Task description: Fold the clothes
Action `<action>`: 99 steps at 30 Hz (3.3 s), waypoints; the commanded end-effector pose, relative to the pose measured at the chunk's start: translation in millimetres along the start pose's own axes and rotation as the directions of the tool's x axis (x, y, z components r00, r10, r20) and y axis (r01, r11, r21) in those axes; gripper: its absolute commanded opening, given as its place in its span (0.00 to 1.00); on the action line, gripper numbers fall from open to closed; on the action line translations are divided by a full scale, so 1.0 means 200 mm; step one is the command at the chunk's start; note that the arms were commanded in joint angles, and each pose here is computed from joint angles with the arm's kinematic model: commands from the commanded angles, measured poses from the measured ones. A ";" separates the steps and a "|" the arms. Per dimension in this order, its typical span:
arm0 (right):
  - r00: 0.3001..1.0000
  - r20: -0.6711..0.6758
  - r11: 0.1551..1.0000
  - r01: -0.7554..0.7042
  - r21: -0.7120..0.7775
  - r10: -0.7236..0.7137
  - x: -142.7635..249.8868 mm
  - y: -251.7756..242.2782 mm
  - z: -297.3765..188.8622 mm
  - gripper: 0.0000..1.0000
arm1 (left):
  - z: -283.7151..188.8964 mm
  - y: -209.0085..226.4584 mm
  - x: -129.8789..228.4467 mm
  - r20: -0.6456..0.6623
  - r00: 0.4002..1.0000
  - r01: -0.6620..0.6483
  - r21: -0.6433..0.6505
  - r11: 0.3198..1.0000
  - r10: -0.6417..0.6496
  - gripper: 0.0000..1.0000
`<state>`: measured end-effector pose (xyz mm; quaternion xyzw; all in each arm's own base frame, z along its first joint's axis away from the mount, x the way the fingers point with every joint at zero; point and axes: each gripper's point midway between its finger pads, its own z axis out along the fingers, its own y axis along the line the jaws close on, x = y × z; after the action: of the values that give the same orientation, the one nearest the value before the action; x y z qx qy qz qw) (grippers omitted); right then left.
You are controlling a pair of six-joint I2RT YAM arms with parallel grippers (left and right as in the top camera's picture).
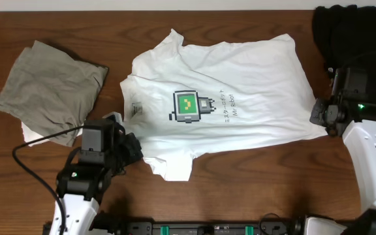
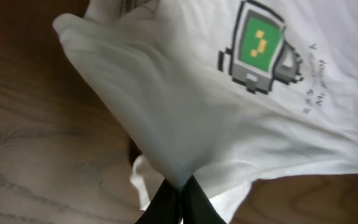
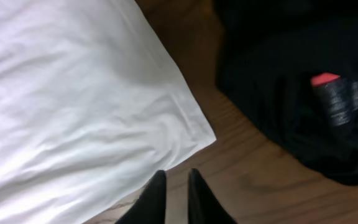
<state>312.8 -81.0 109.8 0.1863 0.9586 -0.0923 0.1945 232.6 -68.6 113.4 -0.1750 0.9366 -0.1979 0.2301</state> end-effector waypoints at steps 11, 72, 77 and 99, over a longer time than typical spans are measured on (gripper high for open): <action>0.946 -0.293 0.985 -0.100 0.139 0.138 0.25 -0.16 0.41 0.13 | 0.03 0.05 -0.03 0.002 1.000 -0.005 -0.075 0.997 0.005 0.06; 0.937 -0.299 0.981 -0.195 -0.013 0.183 0.35 -0.06 0.58 0.33 | 0.03 0.05 -0.03 0.001 1.000 -0.004 -0.075 0.997 0.004 0.06; 0.937 -0.297 0.981 -0.195 -0.012 0.183 0.35 -0.06 0.58 0.32 | 0.03 0.05 -0.03 0.001 1.000 -0.004 -0.075 0.997 0.004 0.06; 0.951 -0.244 0.979 -0.204 -0.026 0.192 0.28 -0.05 0.60 0.01 | 0.03 0.05 -0.03 -0.002 1.000 -0.003 -0.077 0.997 0.003 0.06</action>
<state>315.2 -105.0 -4.6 0.2824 0.9517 -0.0231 0.1183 234.2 -60.5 99.6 -0.1863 0.9444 -0.1676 0.2130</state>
